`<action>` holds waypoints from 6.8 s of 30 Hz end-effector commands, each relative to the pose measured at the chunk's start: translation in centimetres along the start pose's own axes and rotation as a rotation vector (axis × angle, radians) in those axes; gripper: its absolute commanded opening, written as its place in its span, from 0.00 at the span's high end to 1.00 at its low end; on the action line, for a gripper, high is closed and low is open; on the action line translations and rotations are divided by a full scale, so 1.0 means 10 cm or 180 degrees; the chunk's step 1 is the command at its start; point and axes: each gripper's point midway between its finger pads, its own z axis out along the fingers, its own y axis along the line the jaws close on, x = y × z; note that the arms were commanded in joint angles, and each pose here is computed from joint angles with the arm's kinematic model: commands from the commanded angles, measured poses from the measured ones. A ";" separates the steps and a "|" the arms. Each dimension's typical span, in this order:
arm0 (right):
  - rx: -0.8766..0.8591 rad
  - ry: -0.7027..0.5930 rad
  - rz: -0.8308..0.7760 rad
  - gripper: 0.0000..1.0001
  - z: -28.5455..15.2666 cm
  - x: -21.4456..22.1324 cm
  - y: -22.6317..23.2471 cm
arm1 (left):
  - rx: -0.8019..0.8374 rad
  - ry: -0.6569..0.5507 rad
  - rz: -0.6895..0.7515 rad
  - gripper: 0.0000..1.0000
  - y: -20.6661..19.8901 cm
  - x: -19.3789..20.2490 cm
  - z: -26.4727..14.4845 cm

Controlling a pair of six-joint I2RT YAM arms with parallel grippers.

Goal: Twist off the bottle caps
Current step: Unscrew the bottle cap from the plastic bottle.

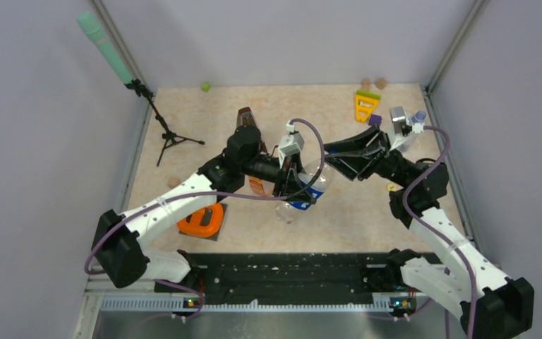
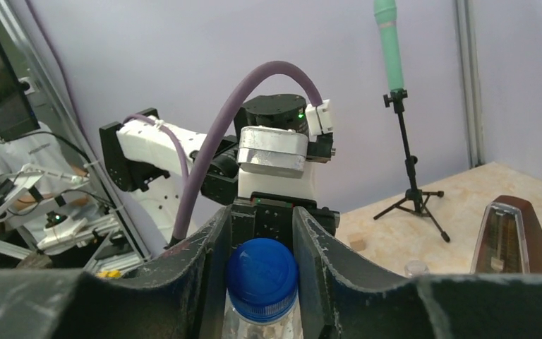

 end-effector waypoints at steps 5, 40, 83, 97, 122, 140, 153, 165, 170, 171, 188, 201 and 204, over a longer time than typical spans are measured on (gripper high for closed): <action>0.0677 -0.0221 0.0022 0.30 -0.08 -0.15 -0.30 | -0.1082 -0.0148 0.0444 1.00 0.39 -0.18 -0.13; 0.1126 -0.0155 0.0189 1.00 -0.12 0.02 -0.64 | -0.2781 -0.0147 0.0869 1.00 0.71 -0.23 -0.20; 0.1432 -0.0386 0.0110 0.26 -0.20 -0.19 -0.69 | -0.3053 -0.0184 0.0752 1.00 0.84 -0.23 -0.37; 0.1571 -0.0354 0.0258 0.32 -0.19 -0.13 -0.81 | -0.3423 -0.0198 0.0985 1.00 0.85 -0.28 -0.31; 0.1535 -0.0321 0.0377 0.68 -0.17 -0.04 -0.84 | -0.3362 -0.0157 0.0989 1.00 0.86 -0.30 -0.21; -0.0116 0.0246 -0.0195 1.00 0.00 0.00 0.07 | -0.0226 -0.0318 0.0526 1.00 -0.04 -0.39 -0.25; -0.0776 0.0354 -0.0349 0.99 -0.02 -0.10 0.53 | 0.0621 -0.0484 0.0500 1.00 -0.35 -0.56 -0.38; 0.0542 -0.0279 -0.0035 0.24 -0.03 -0.29 -0.15 | -0.1807 -0.0490 0.0962 1.00 0.43 -0.43 -0.37; 0.0862 -0.0349 0.0052 0.20 -0.06 -0.30 -0.35 | -0.2267 -0.0340 0.1159 1.00 0.49 -0.42 -0.31; 0.0924 -0.0376 0.0071 0.20 -0.07 -0.30 -0.39 | -0.2335 -0.0335 0.1169 1.00 0.51 -0.42 -0.30; 0.1361 -0.0255 0.0329 0.30 -0.15 -0.07 -0.73 | -0.3024 -0.0453 0.1109 1.00 0.67 -0.44 -0.32; 0.1274 -0.0285 0.0319 0.69 -0.12 -0.06 -0.70 | -0.3014 -0.0470 0.1157 1.00 0.64 -0.45 -0.28; 0.1237 -0.0265 0.0330 0.82 -0.11 -0.05 -0.69 | -0.3017 -0.0463 0.1154 1.00 0.65 -0.45 -0.27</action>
